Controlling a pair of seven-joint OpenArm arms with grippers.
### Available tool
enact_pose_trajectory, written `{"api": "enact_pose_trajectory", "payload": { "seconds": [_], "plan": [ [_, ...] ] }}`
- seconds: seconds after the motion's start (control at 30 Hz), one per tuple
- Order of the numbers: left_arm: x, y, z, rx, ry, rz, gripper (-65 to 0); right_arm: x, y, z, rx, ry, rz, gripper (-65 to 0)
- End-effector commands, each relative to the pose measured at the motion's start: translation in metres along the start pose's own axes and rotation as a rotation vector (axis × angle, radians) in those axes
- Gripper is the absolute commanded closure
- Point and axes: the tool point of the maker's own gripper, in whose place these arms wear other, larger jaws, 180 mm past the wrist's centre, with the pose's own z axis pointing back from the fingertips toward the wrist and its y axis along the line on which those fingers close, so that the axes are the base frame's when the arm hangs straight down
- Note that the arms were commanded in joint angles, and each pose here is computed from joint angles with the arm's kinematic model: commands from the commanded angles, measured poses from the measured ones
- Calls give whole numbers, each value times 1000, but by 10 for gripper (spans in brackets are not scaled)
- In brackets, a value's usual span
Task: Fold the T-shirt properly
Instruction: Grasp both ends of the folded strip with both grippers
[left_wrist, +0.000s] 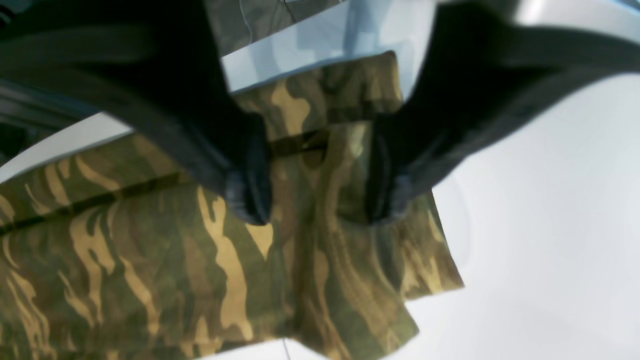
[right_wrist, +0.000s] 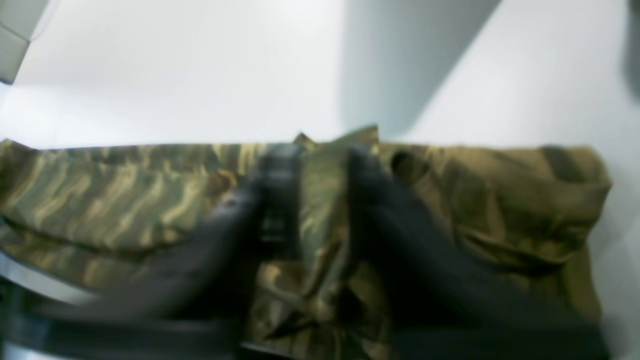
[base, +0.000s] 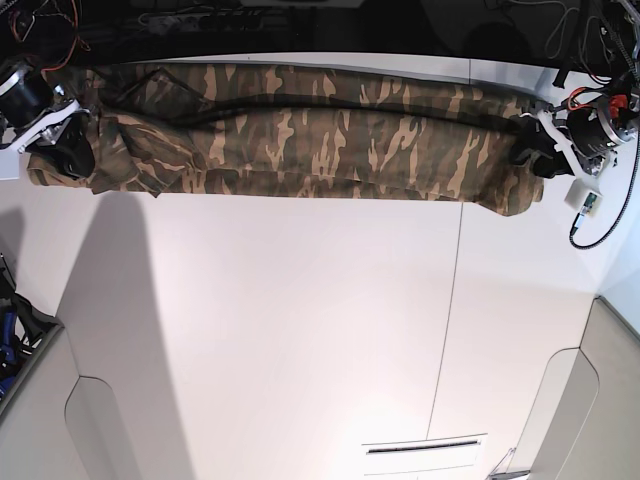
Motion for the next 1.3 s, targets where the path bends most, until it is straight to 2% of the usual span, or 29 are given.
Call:
{"api": "enact_pose_trajectory", "payload": {
  "seconds": [0.0,0.17,0.4,0.6,0.77,0.87,1.0,1.27],
  "plan": [
    [10,0,3,2,-38,-9,-377,4,-3,0,-7,-14,16,0],
    [4,-3,-4,4,-59,34,-381,-30,-32,-13,-53,59,-45,0],
    [-8,19,-8,100,-49,86,-382,-66,-66,-23,-76,138,-165,0],
    [1,45,11,176,-106,141,-381,-62,-61,-25,-39,117,-206,0],
    [1,52,17,188,-133,182,-382,-58,-59,-26,-28,104,-213,0],
    [-7,51,13,183,-123,213,-387,-57,-59,-27,-27,105,-211,0],
    [-19,51,6,167,-116,254,-431,-57,-59,-27,-26,108,-211,0],
    [-38,51,-3,107,-114,340,-432,-56,-55,-27,-6,102,-228,0]
  ]
}}
